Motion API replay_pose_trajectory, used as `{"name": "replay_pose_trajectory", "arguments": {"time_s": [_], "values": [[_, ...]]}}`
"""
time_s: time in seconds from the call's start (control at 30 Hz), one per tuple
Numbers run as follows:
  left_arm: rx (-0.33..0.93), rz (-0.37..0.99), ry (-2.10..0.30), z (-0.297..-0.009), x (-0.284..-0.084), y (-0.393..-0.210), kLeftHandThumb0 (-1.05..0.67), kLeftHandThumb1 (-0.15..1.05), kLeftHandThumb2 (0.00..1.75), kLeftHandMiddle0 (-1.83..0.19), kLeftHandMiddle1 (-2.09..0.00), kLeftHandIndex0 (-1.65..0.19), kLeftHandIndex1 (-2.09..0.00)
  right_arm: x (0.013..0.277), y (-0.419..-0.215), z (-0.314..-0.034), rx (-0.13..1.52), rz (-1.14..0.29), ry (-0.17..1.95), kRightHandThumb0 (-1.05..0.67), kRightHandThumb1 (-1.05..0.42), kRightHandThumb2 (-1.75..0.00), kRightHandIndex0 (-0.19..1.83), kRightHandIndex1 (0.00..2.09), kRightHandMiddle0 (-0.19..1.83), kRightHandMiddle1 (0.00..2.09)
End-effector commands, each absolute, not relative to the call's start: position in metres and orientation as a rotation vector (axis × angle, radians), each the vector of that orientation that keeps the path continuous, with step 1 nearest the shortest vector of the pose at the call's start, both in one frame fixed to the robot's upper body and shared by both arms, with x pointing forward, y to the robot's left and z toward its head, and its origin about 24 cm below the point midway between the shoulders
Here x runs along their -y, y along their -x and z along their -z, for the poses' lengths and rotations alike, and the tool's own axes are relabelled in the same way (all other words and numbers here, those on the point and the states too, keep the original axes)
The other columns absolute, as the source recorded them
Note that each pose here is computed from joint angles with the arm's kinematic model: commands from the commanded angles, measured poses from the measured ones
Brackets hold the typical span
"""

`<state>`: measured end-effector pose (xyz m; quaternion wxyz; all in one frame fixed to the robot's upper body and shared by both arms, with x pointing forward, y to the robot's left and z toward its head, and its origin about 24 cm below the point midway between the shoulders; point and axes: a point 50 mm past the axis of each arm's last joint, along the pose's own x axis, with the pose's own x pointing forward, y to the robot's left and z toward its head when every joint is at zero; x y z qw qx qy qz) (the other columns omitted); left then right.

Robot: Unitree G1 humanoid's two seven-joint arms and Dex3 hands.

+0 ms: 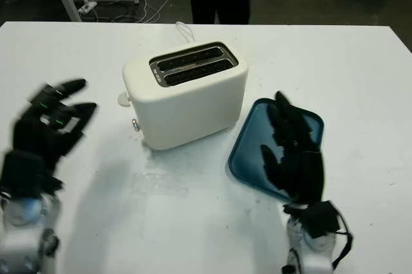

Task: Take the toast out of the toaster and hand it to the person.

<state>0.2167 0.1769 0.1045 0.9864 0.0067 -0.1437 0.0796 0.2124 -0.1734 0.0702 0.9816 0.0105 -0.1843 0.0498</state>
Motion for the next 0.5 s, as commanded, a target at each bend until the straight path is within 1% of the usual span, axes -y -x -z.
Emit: {"name": "replay_pose_trajectory", "arguments": {"time_s": [0.0, 0.1, 0.2, 0.27, 0.37, 0.47], "values": [[0.311, -0.148, 0.023, -0.098, -0.167, -0.215, -0.55, 0.92, 0.11, -0.19, -0.91, -0.30, -0.53, 0.170, -0.214, -0.069, 0.359, -0.102, -0.035, -0.79, -0.92, -0.63, 0.27, 0.03, 0.33, 0.01], [0.305, -0.102, 0.072, -0.090, -0.162, -0.215, -0.60, 0.92, 0.12, -0.05, -0.97, -0.20, -0.56, 0.169, -0.216, -0.066, 0.341, -0.094, -0.023, -0.76, -0.92, -0.65, 0.27, 0.02, 0.32, 0.00], [0.299, -0.050, 0.092, -0.085, -0.161, -0.214, -0.56, 0.92, 0.13, -0.01, -0.86, -0.08, -0.60, 0.168, -0.221, -0.063, 0.327, -0.100, -0.024, -0.77, -0.92, -0.65, 0.25, 0.01, 0.31, 0.00], [0.304, -0.044, 0.054, -0.086, -0.161, -0.214, -0.59, 0.92, 0.17, 0.00, -0.84, -0.02, -0.68, 0.168, -0.222, -0.062, 0.321, -0.105, -0.029, -0.76, -0.92, -0.64, 0.24, 0.00, 0.29, 0.00], [0.309, -0.041, 0.077, -0.084, -0.161, -0.215, -0.64, 0.92, 0.20, 0.00, -0.84, 0.00, -0.72, 0.168, -0.223, -0.064, 0.317, -0.113, -0.026, -0.76, -0.92, -0.62, 0.25, 0.01, 0.29, 0.00], [0.304, -0.037, 0.072, -0.085, -0.162, -0.215, -0.66, 0.92, 0.22, 0.00, -0.81, 0.00, -0.72, 0.168, -0.223, -0.065, 0.317, -0.114, -0.022, -0.77, -0.92, -0.61, 0.26, 0.01, 0.30, 0.01]]}}
